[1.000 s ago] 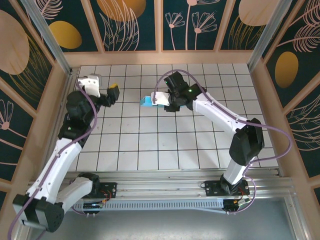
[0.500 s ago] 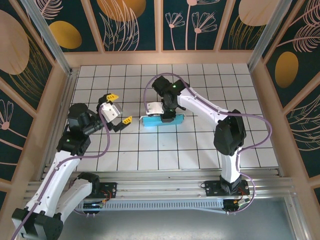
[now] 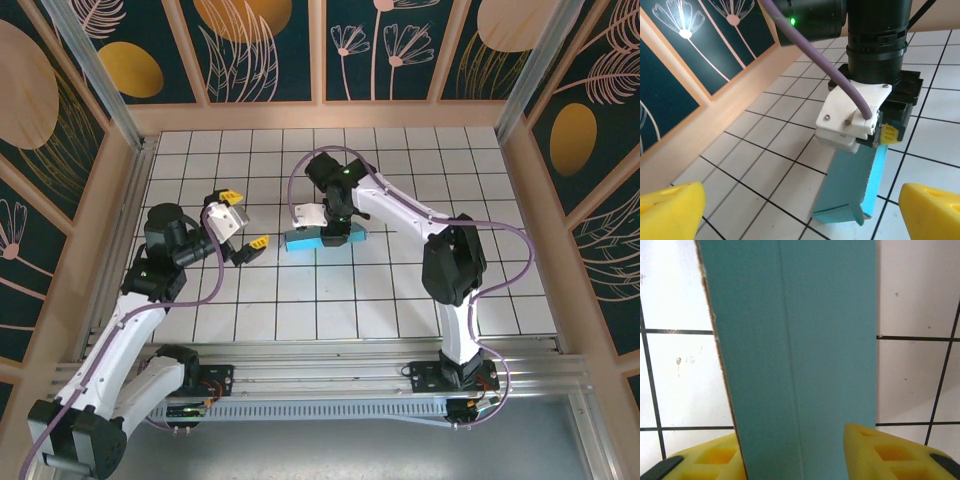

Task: Fold the paper box

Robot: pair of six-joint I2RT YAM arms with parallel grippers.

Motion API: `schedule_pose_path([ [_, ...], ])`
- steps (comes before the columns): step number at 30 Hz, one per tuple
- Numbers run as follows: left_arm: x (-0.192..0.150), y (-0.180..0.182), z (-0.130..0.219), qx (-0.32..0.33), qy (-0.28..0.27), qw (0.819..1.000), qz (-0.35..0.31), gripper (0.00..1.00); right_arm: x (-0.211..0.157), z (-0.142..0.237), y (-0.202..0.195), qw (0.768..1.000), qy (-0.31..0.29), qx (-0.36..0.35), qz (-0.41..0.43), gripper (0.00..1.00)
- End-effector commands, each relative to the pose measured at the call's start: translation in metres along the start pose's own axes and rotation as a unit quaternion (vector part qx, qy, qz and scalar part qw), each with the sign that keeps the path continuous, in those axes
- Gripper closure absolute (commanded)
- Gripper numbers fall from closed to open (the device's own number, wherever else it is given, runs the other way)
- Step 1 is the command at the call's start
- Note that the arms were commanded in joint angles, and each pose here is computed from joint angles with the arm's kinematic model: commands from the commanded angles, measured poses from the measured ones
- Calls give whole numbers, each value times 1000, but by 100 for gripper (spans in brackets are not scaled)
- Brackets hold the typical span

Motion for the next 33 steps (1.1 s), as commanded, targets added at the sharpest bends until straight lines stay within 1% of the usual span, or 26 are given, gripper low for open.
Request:
schedule_pose_path([
  [1, 23, 7, -1, -8, -37, 999, 26, 1, 7, 8, -17, 999, -34, -7, -9, 57],
  [9, 26, 9, -3, -6, -49, 997, 58, 1, 8, 7, -43, 999, -52, 3, -16, 58],
  [13, 23, 10, -4, -2, -44, 997, 63, 1, 6, 4, -55, 998, -51, 6, -23, 58],
  [18, 17, 13, -8, 4, -33, 997, 70, 2, 3, 5, -74, 998, -59, -13, -24, 58],
  [25, 13, 16, -10, 12, -26, 997, 76, 1, 0, 8, -83, 997, -65, -24, -22, 57],
  [33, 10, 19, -15, 14, -20, 995, 97, 1, 6, 18, -91, 996, -83, -41, -7, 57],
])
Point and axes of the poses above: each hand's point on the last joint's axis, 136 mm out from that joint toward the fingers, its own z axis back along the fingers, its own y axis along the line the jaws close on, x = y × z, the point moved 3 cm from there along z, back along the fingers, and after that the axes turned 6 degrees about -z, right-handed, at the moved point
